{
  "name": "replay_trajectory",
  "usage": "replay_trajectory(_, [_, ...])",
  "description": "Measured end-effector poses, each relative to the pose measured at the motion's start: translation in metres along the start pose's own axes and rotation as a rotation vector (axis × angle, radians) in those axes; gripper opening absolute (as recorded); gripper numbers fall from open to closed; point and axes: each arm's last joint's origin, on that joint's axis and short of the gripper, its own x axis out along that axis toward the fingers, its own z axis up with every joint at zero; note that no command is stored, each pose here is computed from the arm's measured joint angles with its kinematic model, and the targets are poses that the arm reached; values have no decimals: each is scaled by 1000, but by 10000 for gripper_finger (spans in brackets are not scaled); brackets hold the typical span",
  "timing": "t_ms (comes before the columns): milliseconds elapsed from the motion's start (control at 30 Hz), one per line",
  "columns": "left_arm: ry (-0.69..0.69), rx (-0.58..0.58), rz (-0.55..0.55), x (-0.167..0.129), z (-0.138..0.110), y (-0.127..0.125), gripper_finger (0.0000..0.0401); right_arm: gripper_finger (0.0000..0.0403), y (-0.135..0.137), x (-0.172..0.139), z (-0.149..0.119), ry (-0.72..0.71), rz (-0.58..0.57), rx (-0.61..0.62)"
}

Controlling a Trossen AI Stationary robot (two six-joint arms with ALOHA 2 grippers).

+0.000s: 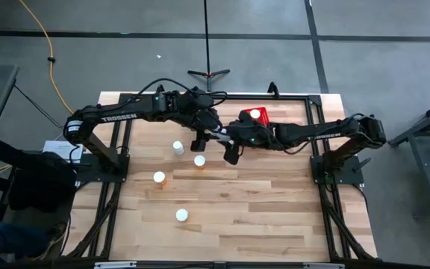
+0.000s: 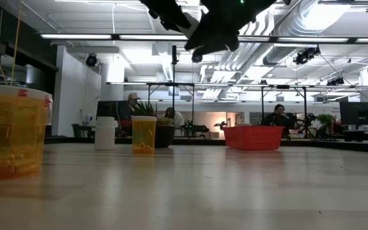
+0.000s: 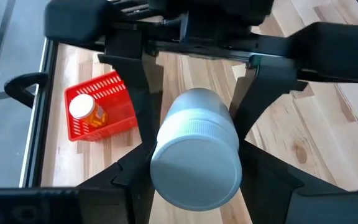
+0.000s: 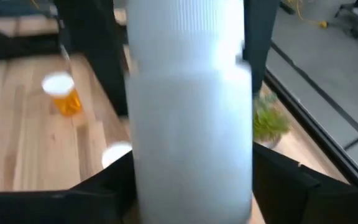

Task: Pick and place pill bottles into a basket
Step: Put the top white pill bottle into the bin

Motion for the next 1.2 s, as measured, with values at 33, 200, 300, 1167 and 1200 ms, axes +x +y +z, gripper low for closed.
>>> replay_trajectory(33, [-1,0,0,0,0,0,229,241,0,0,-2,21,-3,-6])
replay_trajectory(200, [-13,-18,11,0,1,1,229,268,-4,-5,-17,179,-32,26])
replay_trajectory(300, [-16,-41,18,0,2,1,229,271,-10,-17,-27,304,-104,95])
replay_trajectory(1167, [-94,-277,89,67,2,23,229,222,-79,-200,-43,-206,-183,306])
replay_trajectory(1200, [-101,-290,94,72,1,26,229,222,-79,-200,-48,-203,-170,312])
